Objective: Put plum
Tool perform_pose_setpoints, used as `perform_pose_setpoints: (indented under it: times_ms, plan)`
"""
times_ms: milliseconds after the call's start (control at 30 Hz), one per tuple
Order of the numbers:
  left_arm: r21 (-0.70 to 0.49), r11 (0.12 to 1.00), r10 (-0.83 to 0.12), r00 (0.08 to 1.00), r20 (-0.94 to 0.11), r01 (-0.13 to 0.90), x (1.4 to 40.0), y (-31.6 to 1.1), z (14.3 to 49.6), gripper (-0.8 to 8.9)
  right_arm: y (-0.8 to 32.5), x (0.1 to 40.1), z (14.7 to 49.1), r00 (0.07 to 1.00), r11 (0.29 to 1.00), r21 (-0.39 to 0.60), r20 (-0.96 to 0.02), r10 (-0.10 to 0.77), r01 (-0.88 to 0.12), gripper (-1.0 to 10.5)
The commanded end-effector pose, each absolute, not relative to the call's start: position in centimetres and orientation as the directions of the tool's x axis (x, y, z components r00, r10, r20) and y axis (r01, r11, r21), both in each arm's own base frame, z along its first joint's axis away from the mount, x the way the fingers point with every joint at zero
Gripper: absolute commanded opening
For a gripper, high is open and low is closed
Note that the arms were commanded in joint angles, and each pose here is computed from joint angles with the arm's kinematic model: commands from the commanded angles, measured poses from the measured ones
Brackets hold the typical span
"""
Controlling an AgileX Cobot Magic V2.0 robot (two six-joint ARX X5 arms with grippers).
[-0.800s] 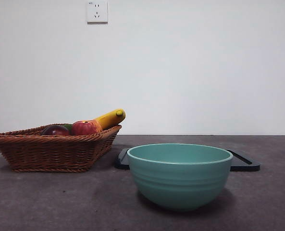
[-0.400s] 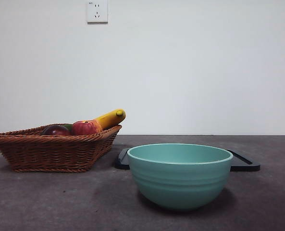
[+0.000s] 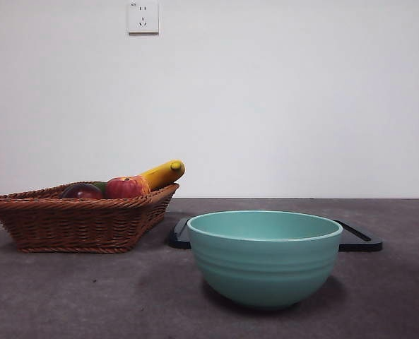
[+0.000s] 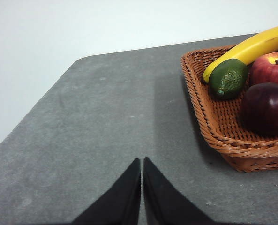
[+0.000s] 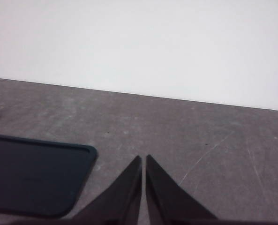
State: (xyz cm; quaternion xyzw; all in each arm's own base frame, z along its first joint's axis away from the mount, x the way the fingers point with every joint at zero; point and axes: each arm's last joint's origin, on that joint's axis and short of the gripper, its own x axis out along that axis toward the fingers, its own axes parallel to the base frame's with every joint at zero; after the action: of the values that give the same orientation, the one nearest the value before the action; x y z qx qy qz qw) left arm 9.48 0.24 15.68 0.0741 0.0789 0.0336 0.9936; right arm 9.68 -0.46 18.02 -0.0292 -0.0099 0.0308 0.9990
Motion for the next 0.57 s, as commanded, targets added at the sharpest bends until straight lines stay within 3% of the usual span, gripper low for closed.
perform_pose_setpoints:
  times_ms: [33, 367, 567]
  plan:
    - [0.149, 0.987, 0.083, 0.981, -0.177, -0.057, 9.6, 0.3, 14.9, 0.08, -0.5, 9.6, 17.7, 0.998, 0.997, -0.064, 0.034, 0.056, -0.053, 0.0]
    - [0.149, 0.987, 0.083, 0.981, -0.177, -0.057, 9.6, 0.3, 14.9, 0.08, -0.5, 9.7, 16.2, 0.998, 0.998, -0.033, -0.041, 0.056, -0.057, 0.1]
    - [0.149, 0.987, 0.083, 0.981, -0.177, -0.057, 9.6, 0.3, 14.9, 0.08, -0.5, 9.6, 15.3, 0.989, 0.998, -0.015, -0.136, 0.057, -0.060, 0.0]
